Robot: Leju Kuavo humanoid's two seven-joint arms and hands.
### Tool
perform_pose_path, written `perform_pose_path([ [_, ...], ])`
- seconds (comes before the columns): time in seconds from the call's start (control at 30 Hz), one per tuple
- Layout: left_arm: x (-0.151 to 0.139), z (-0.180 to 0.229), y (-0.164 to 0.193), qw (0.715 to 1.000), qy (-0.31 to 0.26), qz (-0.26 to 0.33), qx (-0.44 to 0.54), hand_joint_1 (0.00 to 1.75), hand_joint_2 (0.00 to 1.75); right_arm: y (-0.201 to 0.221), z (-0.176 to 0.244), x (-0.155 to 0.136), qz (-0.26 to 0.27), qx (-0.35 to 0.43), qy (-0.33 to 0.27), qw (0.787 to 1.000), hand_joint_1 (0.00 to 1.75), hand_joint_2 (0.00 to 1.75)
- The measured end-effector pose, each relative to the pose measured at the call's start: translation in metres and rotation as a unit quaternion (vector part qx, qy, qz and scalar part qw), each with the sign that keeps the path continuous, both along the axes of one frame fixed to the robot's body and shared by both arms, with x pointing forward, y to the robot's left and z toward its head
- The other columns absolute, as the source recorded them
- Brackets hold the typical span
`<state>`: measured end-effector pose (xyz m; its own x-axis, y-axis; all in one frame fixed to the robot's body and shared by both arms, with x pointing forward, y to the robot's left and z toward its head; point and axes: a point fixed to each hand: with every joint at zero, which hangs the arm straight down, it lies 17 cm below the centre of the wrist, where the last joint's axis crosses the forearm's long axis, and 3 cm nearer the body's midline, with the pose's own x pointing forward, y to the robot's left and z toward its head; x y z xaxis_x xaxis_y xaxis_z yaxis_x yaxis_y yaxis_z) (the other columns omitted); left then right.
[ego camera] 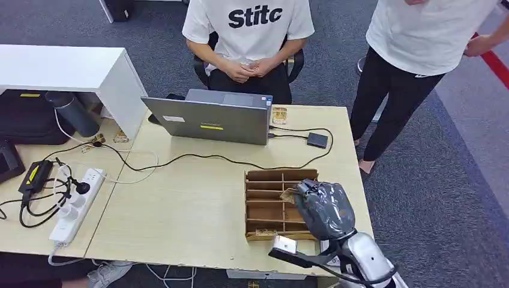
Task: Pass the card to the sensor for recognition and then transmit it.
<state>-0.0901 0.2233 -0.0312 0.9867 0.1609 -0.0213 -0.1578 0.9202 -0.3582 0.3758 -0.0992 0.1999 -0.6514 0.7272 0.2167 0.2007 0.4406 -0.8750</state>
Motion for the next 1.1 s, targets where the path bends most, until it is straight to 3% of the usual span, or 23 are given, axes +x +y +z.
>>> perform_pose_path([
  [0.17, 0.002, 0.000, -0.002, 1.000, 0.000, -0.006, -0.003, 0.00, 1.75, 0.007, 0.046, 0.019, 0.030, 0.079, 0.015, 0.996, 1.75, 1.75],
  [0.43, 0.008, -0.001, -0.004, 1.000, -0.002, -0.024, -0.016, 0.00, 1.75, 0.025, 0.094, 0.079, 0.024, 0.093, 0.010, 0.995, 1.75, 1.75],
  [0.77, 0.019, -0.007, 0.000, 0.999, -0.007, -0.032, -0.013, 0.00, 1.75, 0.043, 0.094, 0.150, -0.022, 0.067, 0.060, 0.996, 1.75, 1.75],
  [1.1, 0.017, -0.012, 0.004, 0.999, -0.003, -0.035, -0.009, 0.00, 1.75, 0.058, 0.085, 0.167, -0.017, 0.075, 0.095, 0.992, 1.75, 1.75],
])
